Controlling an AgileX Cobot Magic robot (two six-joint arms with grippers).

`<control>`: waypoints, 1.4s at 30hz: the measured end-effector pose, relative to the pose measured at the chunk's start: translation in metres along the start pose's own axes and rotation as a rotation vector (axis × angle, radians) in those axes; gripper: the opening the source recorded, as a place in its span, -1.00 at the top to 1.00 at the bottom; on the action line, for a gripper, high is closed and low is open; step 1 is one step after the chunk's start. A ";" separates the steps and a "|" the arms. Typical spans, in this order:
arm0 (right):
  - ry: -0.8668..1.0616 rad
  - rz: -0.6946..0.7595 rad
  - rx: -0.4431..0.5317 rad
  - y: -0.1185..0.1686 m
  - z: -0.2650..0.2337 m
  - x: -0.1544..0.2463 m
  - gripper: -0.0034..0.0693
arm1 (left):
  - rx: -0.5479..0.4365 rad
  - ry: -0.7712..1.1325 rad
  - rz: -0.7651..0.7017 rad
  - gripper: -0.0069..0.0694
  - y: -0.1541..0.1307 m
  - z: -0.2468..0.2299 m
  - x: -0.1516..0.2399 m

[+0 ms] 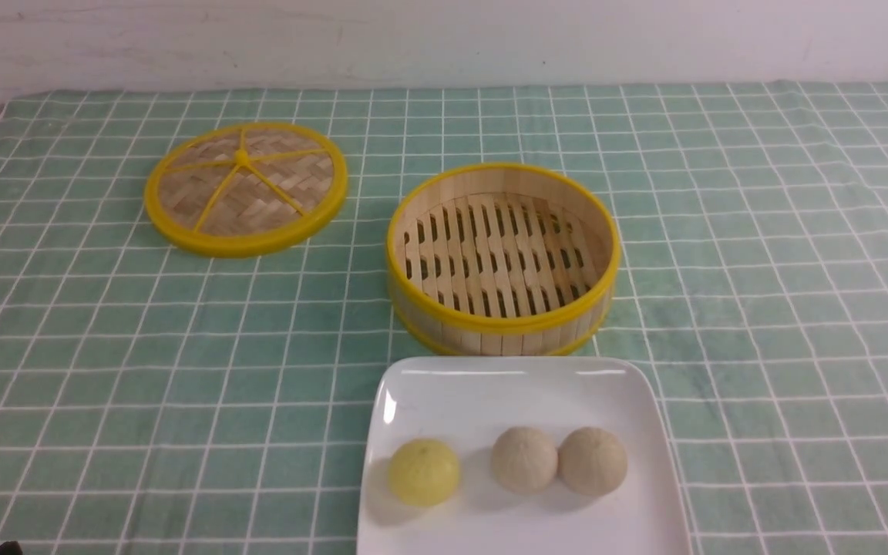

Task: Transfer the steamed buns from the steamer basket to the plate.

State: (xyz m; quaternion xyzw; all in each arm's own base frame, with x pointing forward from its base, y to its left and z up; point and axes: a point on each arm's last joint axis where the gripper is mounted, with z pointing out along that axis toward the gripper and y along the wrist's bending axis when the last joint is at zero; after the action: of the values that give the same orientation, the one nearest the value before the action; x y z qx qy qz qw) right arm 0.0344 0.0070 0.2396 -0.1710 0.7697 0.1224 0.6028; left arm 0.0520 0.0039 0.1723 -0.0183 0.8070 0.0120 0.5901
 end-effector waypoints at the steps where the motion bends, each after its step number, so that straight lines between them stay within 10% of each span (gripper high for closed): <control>1: 0.000 0.000 0.000 0.000 0.000 0.000 -0.65 | 0.002 0.000 0.002 -0.09 0.000 0.000 0.000; 42: 0.000 0.000 0.000 0.000 0.000 0.000 -0.65 | 0.004 0.000 -0.025 -0.09 0.000 0.000 0.000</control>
State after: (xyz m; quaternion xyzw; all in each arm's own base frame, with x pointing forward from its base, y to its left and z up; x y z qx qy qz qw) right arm 0.0344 0.0070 0.2396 -0.1710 0.7697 0.1224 0.6028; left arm 0.0521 0.0035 0.1723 -0.0273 0.8067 0.0028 0.5903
